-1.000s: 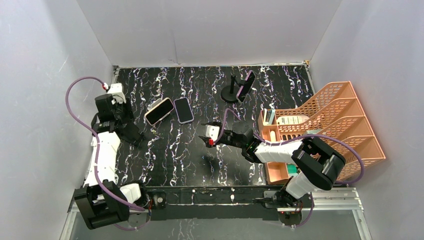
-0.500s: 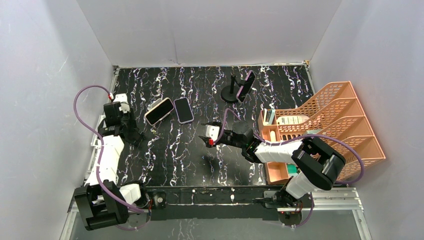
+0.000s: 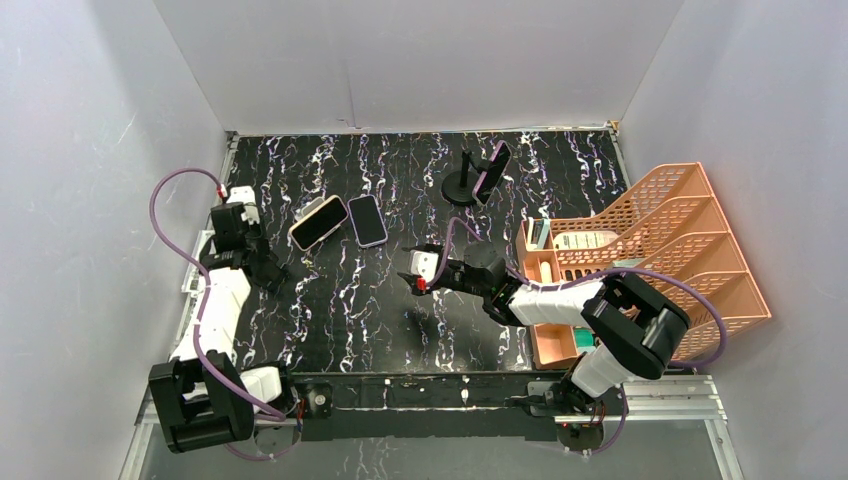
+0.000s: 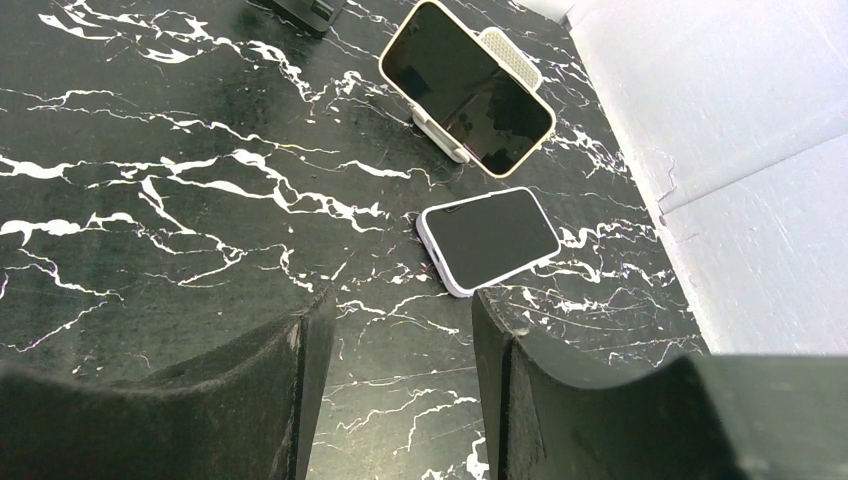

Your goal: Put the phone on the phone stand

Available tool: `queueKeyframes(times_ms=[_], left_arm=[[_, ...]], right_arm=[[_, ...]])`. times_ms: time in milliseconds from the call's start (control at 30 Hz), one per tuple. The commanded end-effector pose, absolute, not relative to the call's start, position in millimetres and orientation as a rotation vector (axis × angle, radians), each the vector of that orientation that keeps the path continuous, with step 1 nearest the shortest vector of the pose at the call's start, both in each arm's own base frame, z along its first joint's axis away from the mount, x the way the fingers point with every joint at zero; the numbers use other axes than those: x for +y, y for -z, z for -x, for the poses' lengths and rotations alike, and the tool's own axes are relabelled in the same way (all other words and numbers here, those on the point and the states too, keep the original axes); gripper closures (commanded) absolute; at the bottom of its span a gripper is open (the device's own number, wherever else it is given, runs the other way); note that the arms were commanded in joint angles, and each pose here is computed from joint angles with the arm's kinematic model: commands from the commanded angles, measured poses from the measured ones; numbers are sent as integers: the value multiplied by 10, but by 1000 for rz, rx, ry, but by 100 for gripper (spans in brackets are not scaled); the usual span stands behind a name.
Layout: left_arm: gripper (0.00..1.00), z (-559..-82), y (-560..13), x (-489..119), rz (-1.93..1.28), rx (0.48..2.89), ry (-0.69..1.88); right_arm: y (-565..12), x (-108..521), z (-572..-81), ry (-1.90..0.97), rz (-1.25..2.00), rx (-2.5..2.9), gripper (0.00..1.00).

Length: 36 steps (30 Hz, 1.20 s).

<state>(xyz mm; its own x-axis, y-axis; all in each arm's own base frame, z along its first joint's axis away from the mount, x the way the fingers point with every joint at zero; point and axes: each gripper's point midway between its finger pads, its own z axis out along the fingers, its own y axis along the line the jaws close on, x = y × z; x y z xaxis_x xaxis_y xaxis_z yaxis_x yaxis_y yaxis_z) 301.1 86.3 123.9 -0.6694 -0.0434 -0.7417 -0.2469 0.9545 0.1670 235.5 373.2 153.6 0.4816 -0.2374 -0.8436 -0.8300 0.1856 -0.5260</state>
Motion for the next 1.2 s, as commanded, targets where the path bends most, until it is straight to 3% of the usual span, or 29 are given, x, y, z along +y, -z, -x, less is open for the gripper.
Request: queueKeyframes(times_ms=[0, 167, 367, 567, 1167], left_arm=[[62, -2966, -1096, 860, 186, 2324, -342], [66, -2971, -988, 730, 138, 2364, -268], [79, -2987, -929, 671, 115, 2383, -234], [99, -3019, -1005, 642, 114, 2362, -212], [100, -2877, -1275, 386, 150, 2294, -43]], right_arm=[[-1736, 3818, -2396, -543, 1328, 986, 40], [-1721, 3824, -2389, -546, 1332, 987, 40], [-1707, 3823, -2400, -544, 1333, 993, 40], [-1679, 3830, -2398, -548, 1337, 998, 40], [-1634, 3840, -2408, -545, 1347, 1006, 39]])
